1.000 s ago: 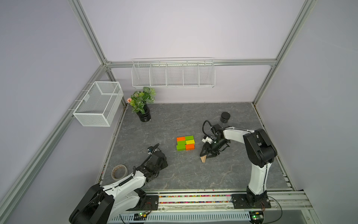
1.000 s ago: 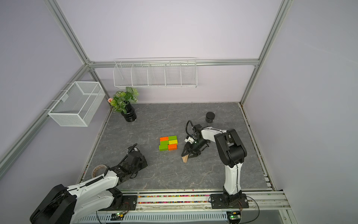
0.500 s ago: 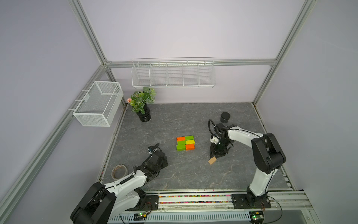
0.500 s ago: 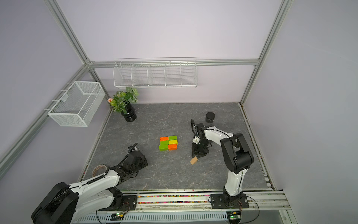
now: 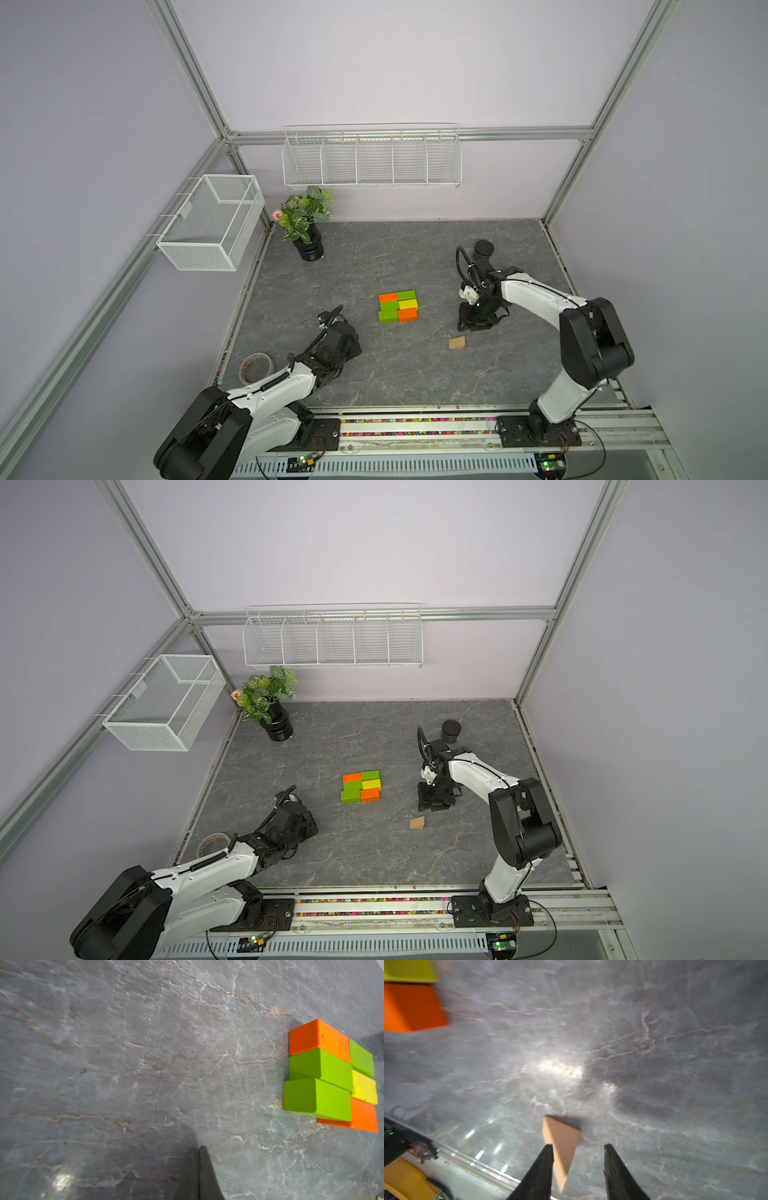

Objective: Assemble a piece of candy with building blocks
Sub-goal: Place the building block at the center of the board, then adjust the building block at the center of the board.

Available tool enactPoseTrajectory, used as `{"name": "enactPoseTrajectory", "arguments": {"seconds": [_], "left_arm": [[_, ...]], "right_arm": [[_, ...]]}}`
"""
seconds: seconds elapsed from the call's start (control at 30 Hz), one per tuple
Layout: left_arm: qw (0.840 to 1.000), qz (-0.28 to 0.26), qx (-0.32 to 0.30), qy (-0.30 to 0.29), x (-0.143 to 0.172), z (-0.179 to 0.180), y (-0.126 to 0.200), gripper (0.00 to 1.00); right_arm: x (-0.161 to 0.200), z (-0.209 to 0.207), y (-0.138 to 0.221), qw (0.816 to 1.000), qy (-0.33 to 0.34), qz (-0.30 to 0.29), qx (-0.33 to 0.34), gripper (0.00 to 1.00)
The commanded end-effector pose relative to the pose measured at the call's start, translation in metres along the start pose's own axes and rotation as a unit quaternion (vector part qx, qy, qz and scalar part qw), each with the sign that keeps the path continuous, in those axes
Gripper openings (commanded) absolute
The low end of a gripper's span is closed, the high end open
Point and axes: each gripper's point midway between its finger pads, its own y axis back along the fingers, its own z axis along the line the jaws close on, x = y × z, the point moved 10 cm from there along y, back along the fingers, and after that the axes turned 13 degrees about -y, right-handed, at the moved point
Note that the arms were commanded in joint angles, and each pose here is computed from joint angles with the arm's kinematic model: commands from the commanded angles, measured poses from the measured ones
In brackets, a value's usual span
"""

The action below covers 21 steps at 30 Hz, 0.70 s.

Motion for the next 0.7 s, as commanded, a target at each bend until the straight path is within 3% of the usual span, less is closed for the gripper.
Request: {"name": "enactPoseTrajectory", "arguments": {"seconds": [0.0, 0.27, 0.67], "left_arm": [[0.997, 0.057, -0.043, -0.009, 0.019, 0.014, -0.003, 0.00], [0.998, 0.052, -0.043, -0.009, 0.019, 0.015, 0.000, 0.00], [0.998, 0.056, -0.042, -0.009, 0.019, 0.014, -0.003, 0.00]], "right_arm": [[0.007, 0.007, 0.017, 0.999, 0.008, -0.019, -0.048, 0.47], [0.023, 0.000, -0.006, 0.998, -0.005, 0.035, -0.052, 0.40], [0.026, -0.011, -0.035, 0.998, -0.010, 0.053, -0.032, 0.36]]}}
